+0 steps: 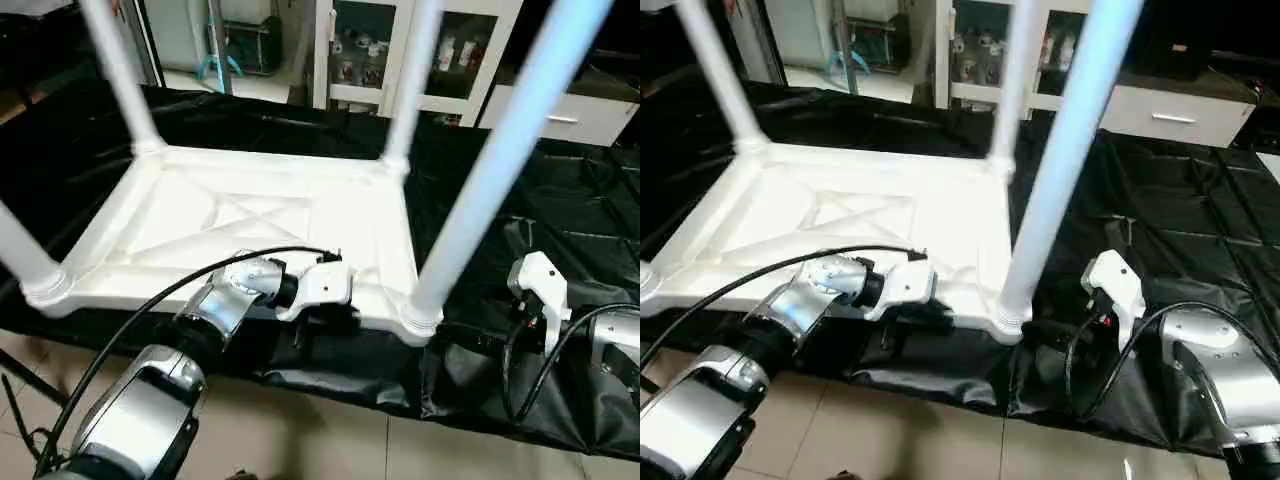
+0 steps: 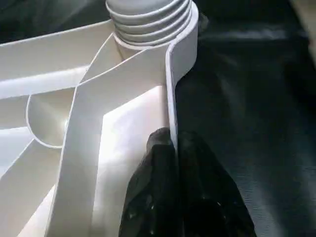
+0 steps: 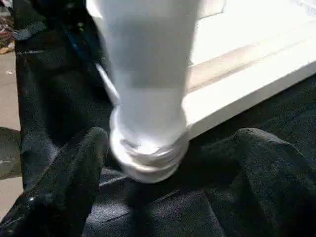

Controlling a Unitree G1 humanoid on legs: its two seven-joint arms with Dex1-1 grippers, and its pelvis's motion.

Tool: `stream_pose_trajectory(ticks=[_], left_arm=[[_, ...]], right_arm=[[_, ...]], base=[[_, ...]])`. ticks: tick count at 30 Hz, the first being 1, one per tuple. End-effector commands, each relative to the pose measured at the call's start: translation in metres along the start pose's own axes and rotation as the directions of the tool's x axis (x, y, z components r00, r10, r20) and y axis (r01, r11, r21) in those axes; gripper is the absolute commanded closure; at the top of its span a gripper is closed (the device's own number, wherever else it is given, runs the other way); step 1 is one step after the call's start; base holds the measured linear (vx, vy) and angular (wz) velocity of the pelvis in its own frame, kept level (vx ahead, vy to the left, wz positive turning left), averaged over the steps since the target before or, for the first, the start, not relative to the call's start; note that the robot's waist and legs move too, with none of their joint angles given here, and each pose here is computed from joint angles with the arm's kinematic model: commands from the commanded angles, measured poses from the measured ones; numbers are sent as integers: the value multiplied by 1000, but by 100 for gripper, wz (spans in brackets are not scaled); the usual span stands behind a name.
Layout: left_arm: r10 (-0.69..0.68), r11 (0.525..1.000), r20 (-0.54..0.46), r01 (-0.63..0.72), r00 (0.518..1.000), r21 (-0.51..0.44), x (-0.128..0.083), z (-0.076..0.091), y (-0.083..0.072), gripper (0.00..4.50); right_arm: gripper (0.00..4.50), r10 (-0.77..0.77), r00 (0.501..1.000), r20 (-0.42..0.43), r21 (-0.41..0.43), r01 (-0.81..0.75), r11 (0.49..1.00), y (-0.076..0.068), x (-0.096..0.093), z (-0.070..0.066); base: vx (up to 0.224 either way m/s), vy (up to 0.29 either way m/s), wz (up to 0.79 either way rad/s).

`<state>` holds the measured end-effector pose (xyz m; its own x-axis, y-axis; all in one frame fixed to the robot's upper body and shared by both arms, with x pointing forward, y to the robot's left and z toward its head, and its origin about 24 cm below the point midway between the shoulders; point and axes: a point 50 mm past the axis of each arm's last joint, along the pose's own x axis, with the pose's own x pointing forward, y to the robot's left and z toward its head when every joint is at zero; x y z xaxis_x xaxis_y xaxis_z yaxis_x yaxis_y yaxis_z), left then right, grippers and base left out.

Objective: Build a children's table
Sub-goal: Rotate leg to tighten

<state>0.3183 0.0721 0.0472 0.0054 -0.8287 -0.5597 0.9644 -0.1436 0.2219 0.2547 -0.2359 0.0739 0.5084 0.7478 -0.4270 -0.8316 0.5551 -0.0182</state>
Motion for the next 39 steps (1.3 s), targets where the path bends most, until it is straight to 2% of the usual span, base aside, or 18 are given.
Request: stream_pose_trajectory(ticks=[1, 7, 13, 24, 30, 34, 37, 39], left_arm=[[-39, 999, 74, 38, 996, 19, 9, 5, -8, 450], [-35, 999, 57, 34, 998, 23, 5, 4, -8, 450], [-39, 999, 46, 38, 998, 21, 3, 3, -8, 450], [-52, 999, 23, 52, 998, 17, -1, -1, -9, 450], [-60, 998, 1, 60, 998, 11, -4, -4, -9, 450], [-51, 999, -10, 51, 999, 2, -5, -5, -8, 450], [12, 999, -29, -14, 1000, -38, -5, -6, -1, 450], [82, 994, -64, -87, 995, -73, -3, -7, 5, 450]], right_arm=[[16, 17, 1000, 1, -17, -17, 1000, 0, 5, 1], [16, 140, 990, 23, -7, -139, 990, 6, 21, 0], [73, 183, 983, 2, -23, -183, 983, 3, 33, -1], [167, 252, 966, -55, -63, -255, 965, -3, 36, 0], [183, 294, 953, -72, -64, -298, 952, -5, 38, 0], [184, 250, 968, -32, -30, -251, 968, -5, 45, -2], [184, 65, 996, -67, 63, -61, 996, -9, 57, -17], [184, -27, 996, -88, 131, 39, 991, -10, 65, -24]], base=[[0, 0, 0], [0, 0, 0], [0, 0, 0], [0, 0, 0], [0, 0, 0], [0, 0, 0], [0, 0, 0], [0, 0, 0]])
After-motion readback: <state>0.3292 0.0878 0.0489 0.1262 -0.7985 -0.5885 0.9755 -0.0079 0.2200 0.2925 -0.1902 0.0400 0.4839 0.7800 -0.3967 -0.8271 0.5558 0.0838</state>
